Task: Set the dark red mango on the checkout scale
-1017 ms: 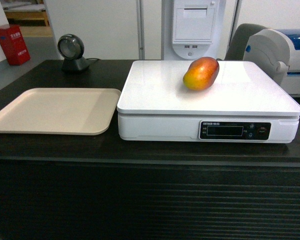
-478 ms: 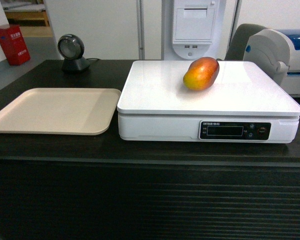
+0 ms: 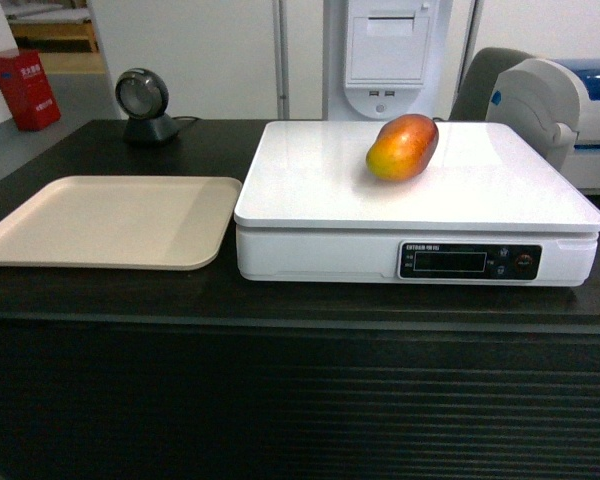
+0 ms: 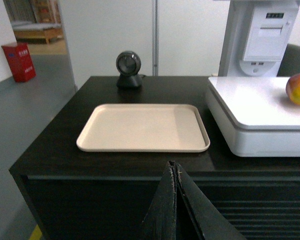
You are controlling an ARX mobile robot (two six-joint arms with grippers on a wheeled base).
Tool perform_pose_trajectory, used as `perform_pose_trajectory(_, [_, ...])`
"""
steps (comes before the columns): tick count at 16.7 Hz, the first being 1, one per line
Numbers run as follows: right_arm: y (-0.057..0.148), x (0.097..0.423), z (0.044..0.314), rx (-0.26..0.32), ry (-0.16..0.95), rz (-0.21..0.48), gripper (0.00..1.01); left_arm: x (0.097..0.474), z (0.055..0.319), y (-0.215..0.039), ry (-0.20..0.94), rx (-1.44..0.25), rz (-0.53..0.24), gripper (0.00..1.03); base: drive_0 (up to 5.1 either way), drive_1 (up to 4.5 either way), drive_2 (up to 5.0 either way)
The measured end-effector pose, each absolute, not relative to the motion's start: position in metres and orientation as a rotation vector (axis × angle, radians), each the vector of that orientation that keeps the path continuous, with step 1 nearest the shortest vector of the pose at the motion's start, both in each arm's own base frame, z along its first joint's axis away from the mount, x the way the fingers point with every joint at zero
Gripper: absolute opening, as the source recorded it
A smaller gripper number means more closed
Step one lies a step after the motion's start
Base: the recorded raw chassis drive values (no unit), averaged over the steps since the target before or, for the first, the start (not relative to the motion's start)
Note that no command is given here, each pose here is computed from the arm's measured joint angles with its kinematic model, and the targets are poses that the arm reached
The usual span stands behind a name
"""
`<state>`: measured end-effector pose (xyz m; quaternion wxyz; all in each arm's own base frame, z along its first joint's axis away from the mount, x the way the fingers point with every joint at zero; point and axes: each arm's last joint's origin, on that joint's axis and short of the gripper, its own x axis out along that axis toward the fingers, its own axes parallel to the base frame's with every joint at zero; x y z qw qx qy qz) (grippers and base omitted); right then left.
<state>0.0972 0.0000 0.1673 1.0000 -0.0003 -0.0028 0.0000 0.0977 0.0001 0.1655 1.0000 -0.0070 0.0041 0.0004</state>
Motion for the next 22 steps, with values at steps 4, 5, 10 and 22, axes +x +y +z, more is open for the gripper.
perform_pose_trajectory(4, [0.0,0.0972,0.1673,-0.001,-0.005,0.0,0.98,0.0977,0.166,0.0002,0.003,-0.014,0.002,0.03,0.0,0.0,0.0])
perform_pose_trajectory(5, [0.0,0.0972,0.1673,-0.001,-0.005,0.0,0.98,0.0977,0.1659,0.0001,0.003,-0.014,0.002,0.16,0.0,0.0,0.0])
perform_pose_trajectory(10, [0.0,0.0972,0.1672,-0.001,-0.004,0.0,0.98,0.0977,0.1659,0.0001,0.003,-0.014,0.002,0.79,0.0,0.0,0.0])
perform_pose_trajectory(22, [0.0,0.0972,0.1673,-0.001,-0.005,0.0,0.98,0.0977,0.1659,0.0001,0.003,-0.013,0.002,0.98,0.0,0.0,0.0])
